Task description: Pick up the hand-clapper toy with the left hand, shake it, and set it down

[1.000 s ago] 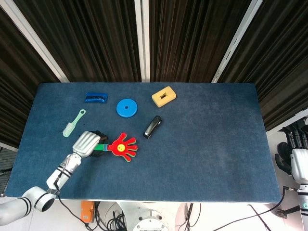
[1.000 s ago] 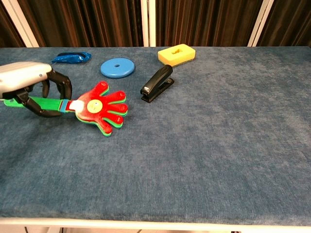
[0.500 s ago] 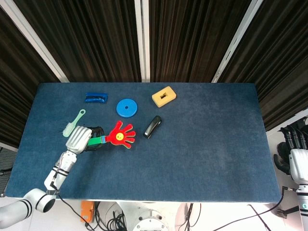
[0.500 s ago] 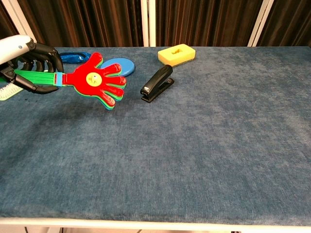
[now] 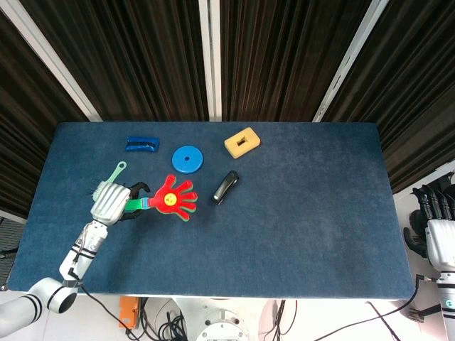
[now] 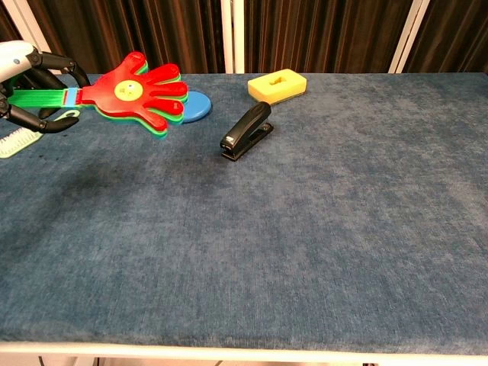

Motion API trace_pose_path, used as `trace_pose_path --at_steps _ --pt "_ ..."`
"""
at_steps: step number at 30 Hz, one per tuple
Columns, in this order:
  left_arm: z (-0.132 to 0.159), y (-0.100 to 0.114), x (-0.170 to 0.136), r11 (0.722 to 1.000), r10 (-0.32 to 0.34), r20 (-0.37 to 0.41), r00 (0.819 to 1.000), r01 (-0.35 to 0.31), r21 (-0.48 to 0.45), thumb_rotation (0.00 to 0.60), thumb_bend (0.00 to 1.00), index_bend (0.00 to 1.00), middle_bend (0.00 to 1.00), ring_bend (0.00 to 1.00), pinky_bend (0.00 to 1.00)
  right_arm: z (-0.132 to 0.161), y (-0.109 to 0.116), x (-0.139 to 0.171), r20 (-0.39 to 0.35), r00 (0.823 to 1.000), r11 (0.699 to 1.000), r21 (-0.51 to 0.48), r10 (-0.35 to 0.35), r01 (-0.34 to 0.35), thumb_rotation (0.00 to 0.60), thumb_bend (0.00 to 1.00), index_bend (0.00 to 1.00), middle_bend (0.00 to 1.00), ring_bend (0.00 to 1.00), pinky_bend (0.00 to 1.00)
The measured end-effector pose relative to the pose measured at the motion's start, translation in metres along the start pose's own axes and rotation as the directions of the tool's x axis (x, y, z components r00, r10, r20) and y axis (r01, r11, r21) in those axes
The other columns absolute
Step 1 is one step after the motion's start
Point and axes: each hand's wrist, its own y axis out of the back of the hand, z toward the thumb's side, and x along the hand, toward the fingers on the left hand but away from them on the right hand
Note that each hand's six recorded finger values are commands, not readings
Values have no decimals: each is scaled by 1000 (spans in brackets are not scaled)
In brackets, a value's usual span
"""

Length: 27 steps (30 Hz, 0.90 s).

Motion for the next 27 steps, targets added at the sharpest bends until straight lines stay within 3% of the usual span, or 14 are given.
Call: trace_pose_path --at_steps 6,12,18,21,27 --pt "-2 1 0 1000 11 -18 1000 -12 -15 600 364 438 971 1000 1000 1 1 0 1 1000 1000 2 0 0 600 324 0 0 0 0" --pt "-5 3 -1 999 33 -43 999 -35 -39 600 352 729 1000 1000 1000 1 0 0 2 1000 1000 2 5 -5 600 325 0 0 0 0" --pt "-8 3 -1 997 40 -63 997 -43 -57 600 278 930 1000 1000 1000 0 -1 0 4 1000 1000 2 9 -9 600 326 0 0 0 0" --pt "-9 2 -1 998 39 -69 997 -43 -56 600 268 991 1000 1000 1000 0 -1 0 4 1000 1000 2 8 -8 600 326 0 0 0 0" --pt "-12 1 -1 998 8 -82 997 -13 -65 600 283 1000 1000 1000 1000 0 -2 -1 5 1000 1000 1 10 -10 600 327 0 0 0 0"
